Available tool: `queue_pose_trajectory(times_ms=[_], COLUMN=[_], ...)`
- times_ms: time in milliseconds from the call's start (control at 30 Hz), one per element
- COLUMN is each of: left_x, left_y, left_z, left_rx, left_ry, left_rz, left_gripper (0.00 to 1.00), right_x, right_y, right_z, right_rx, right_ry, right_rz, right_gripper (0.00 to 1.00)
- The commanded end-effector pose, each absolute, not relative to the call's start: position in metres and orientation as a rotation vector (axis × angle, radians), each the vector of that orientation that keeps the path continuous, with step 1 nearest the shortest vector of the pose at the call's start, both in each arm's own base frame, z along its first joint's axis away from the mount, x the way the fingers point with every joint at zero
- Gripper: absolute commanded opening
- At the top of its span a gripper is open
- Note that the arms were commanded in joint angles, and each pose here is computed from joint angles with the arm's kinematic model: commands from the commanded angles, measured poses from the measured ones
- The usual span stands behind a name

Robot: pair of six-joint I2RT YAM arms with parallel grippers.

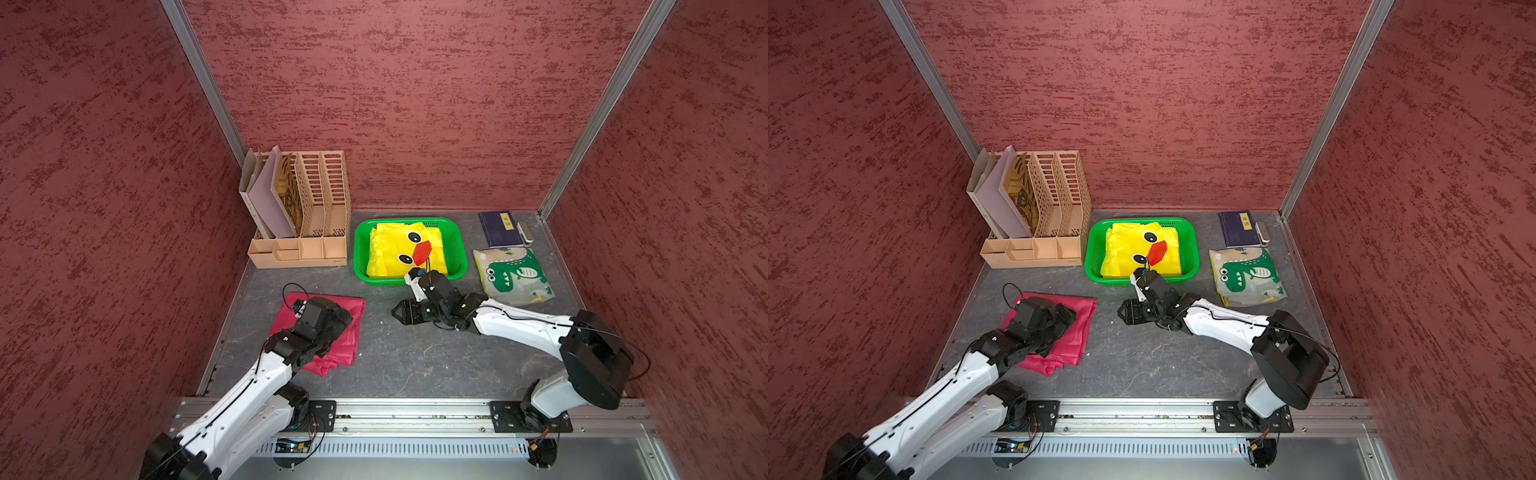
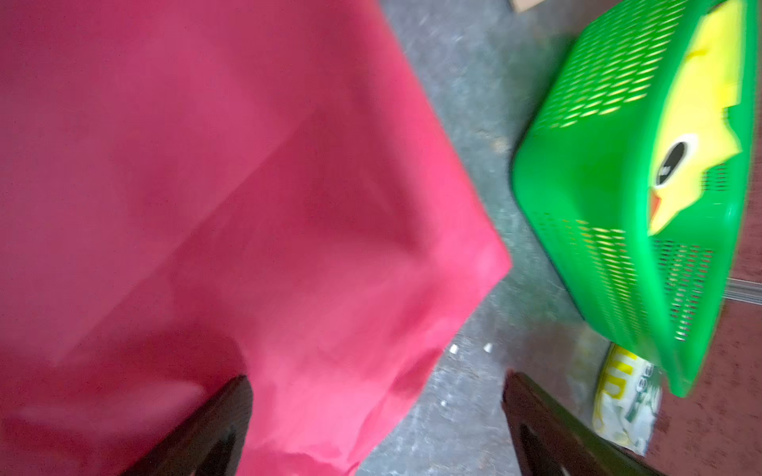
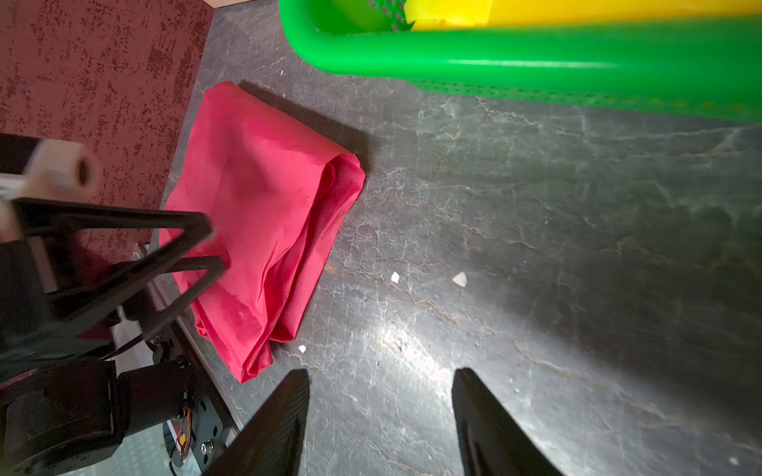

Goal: Put the folded raincoat in the basket
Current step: Move the raincoat to the center of the board.

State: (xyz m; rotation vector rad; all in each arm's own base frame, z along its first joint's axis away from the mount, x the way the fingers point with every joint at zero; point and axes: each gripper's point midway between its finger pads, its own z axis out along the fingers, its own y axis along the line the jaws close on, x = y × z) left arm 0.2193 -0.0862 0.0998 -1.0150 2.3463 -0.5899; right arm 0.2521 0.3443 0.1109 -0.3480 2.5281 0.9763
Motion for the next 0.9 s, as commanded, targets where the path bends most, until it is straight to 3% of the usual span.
queue_pose_trajectory(times_ms=[0,267,500,867], left_x=[0.222,0.257,0.273,0.268], left_y=[-0.073,-0.044,-0.008,0.001], left_z=[0.131,0.152,0.166,0.165], left_rx=[-0.871,-0.839,-0.923,-0.906], left_ry=[2.344,2.400,2.291,2.292], left_rz=[-0.475,-0.321,-0.406,-0.363], left_gripper=[1.00,1.00,1.00,1.00], right_x=[0.251,0.231,0.230,0.232], right_y=[0.370,0.423,0.446,0.472], right_z=[0.121,0.098,0.065,0.040], right_rx=[-0.312,-0.258,-0.154,-0.191], right_ry=[2.509,2.611,2.678,2.723], right_rz=[1.076,1.059,1.002,0.878], right_gripper=[0.64,0.74,0.74,0.68])
